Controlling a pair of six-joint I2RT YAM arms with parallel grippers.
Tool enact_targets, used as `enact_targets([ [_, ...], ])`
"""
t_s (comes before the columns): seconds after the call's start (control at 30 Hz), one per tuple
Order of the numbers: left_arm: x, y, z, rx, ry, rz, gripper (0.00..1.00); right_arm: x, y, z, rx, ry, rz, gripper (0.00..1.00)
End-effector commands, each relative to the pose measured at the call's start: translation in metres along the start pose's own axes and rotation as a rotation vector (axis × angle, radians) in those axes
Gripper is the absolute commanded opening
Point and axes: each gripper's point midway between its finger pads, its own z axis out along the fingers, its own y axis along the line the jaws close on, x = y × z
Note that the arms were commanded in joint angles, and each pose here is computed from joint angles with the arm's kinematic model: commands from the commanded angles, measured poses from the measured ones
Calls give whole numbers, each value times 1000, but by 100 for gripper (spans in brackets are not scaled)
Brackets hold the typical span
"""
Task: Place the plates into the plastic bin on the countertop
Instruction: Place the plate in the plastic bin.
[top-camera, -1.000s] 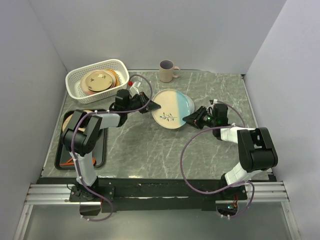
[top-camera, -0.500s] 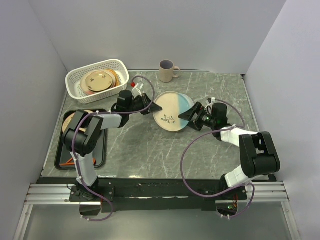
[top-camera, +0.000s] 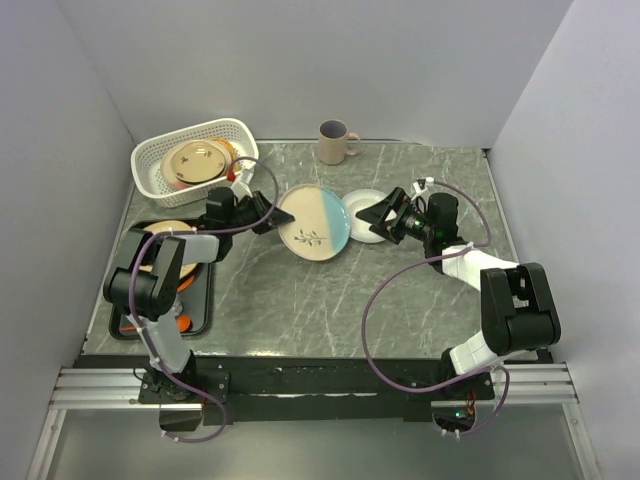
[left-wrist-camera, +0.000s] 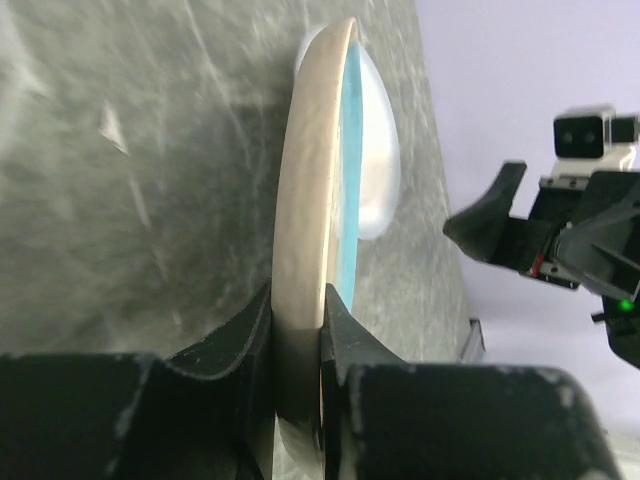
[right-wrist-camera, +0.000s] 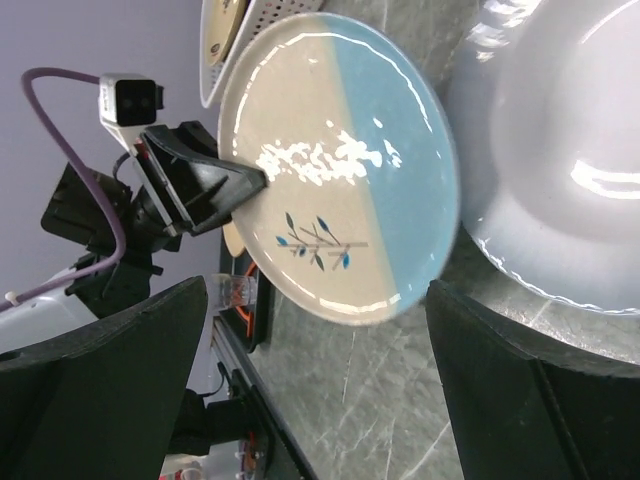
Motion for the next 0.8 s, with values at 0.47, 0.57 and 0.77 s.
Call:
enact_targets([
  [0.47, -103, -63, -54, 231, -228, 83, 1, 5, 2, -11, 26, -2, -80, 98],
  [0.57, -116, -64, -65, 243, -249, 79, 1, 4, 2, -13, 33, -6, -90, 98],
  [0.77, -152, -58, -96, 224, -330, 63, 1, 4, 3, -9, 23, 7, -87, 98],
])
